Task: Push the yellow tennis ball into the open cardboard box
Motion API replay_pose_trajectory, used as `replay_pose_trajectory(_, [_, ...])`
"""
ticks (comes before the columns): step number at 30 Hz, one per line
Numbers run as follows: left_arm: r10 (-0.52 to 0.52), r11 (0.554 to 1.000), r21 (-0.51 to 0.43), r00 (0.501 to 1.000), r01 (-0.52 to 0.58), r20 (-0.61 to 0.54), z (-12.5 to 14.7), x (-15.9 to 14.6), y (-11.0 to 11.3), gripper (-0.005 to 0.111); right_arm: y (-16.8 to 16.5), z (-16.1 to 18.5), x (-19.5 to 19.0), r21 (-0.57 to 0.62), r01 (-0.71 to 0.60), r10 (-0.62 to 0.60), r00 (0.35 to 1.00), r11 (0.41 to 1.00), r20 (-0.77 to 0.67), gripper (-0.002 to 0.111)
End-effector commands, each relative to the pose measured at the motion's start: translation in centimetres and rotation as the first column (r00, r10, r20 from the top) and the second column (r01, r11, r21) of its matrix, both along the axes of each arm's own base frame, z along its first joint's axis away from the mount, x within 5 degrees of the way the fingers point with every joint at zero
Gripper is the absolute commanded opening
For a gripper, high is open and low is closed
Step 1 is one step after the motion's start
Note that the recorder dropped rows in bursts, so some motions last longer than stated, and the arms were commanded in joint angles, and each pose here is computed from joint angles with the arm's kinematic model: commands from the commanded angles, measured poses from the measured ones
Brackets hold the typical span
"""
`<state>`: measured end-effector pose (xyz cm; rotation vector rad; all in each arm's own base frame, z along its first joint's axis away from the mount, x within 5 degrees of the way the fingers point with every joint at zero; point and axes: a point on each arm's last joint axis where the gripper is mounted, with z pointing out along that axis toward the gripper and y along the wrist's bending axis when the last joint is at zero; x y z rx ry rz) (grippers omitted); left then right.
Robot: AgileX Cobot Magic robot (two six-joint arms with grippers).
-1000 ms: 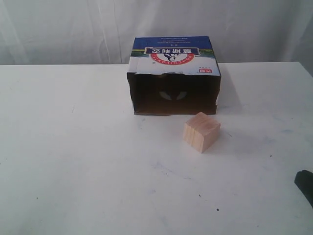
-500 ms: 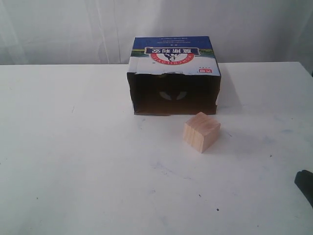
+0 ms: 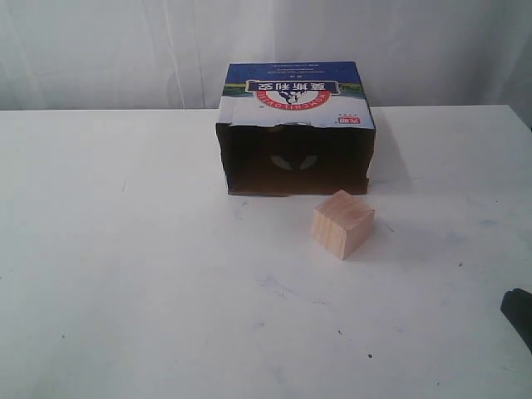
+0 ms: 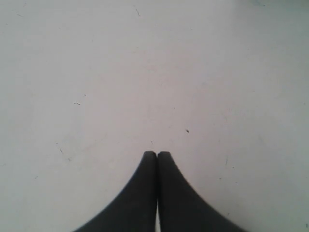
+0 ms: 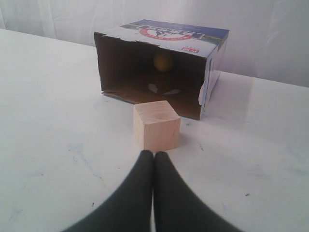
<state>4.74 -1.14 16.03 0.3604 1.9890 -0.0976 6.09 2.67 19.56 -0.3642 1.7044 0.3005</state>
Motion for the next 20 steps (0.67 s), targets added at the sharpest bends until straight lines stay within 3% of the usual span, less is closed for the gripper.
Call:
replay_pose_trajectory(1, [-0.005,1.0,0.009,1.0,0.005,-0.015,-0.26,-0.09,0.02,0.0,-0.03,-0.11,-0.02,-0.007,0.002,-0.002,1.0,1.0,0.006,0.0])
replay_pose_trajectory(20, [-0.005,1.0,0.009,1.0,0.005,-0.015,-0.26,-0.09,0.02,0.0,-0.03,-0.11,-0.02,0.019,0.007,-0.007,1.0,1.0,-0.005,0.0])
